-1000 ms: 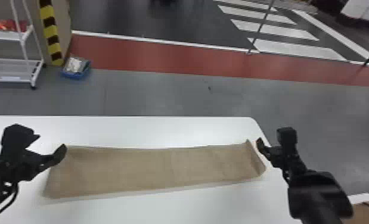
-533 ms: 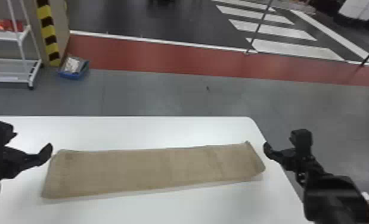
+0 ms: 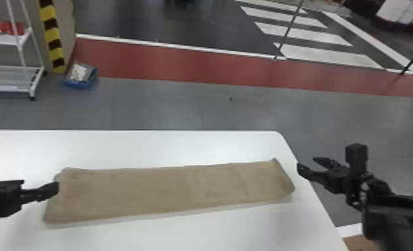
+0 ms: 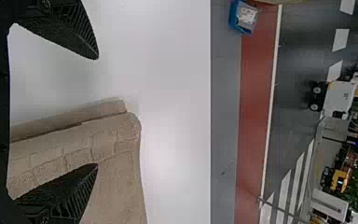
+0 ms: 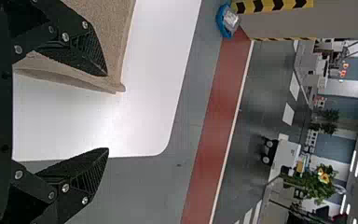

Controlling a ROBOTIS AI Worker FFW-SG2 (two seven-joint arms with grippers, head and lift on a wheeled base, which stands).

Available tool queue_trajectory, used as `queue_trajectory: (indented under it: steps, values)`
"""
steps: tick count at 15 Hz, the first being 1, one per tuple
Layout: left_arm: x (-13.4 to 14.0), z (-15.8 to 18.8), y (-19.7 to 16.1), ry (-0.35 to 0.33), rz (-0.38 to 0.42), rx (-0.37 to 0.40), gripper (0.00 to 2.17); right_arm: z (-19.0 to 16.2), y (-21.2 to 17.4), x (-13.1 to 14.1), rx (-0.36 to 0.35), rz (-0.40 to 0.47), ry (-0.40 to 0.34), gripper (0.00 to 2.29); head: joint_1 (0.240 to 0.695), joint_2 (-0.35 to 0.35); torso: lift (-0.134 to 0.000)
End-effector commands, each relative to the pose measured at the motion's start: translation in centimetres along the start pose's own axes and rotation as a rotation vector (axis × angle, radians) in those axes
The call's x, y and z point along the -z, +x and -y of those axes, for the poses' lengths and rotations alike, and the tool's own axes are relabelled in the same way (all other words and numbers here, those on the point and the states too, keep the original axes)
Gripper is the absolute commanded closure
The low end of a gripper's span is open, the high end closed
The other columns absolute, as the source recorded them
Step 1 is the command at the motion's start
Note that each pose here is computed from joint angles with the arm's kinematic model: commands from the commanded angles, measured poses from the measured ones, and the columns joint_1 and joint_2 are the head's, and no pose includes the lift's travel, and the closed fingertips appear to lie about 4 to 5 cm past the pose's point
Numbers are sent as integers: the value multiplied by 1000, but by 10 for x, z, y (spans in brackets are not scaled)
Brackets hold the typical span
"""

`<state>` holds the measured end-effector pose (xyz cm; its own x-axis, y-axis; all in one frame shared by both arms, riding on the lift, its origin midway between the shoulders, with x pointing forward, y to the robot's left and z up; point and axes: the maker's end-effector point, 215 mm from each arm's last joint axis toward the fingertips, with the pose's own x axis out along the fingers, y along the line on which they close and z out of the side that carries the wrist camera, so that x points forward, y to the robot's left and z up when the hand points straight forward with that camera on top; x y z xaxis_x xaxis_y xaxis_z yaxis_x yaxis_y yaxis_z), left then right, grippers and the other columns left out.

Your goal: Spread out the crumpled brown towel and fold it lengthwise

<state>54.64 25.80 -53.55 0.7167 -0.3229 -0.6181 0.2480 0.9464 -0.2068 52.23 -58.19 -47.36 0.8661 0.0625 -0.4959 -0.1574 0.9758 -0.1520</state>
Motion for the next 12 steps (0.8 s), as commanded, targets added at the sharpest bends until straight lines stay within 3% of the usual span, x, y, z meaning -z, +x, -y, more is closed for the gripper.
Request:
queue_trajectory:
  steps: [1, 3, 7, 10, 12]
  values:
    - [11, 5, 1, -38, -53, 7, 66, 5, -2, 3, -49, -25, 34, 383, 695, -320, 0]
    - [17, 10, 3, -47, -73, 13, 66, 6, -7, 8, -93, -42, 70, 326, 695, -326, 0]
    - [13, 14, 5, -38, -71, 13, 66, 25, -16, 24, -105, -101, 209, 70, 695, -350, 0]
    - [15, 17, 7, -30, -77, 11, 66, 17, -9, 36, -86, -135, 236, 19, 695, -350, 0]
    - [15, 17, 7, -27, -78, 7, 66, 5, 3, 51, -62, -194, 209, 12, 695, -350, 0]
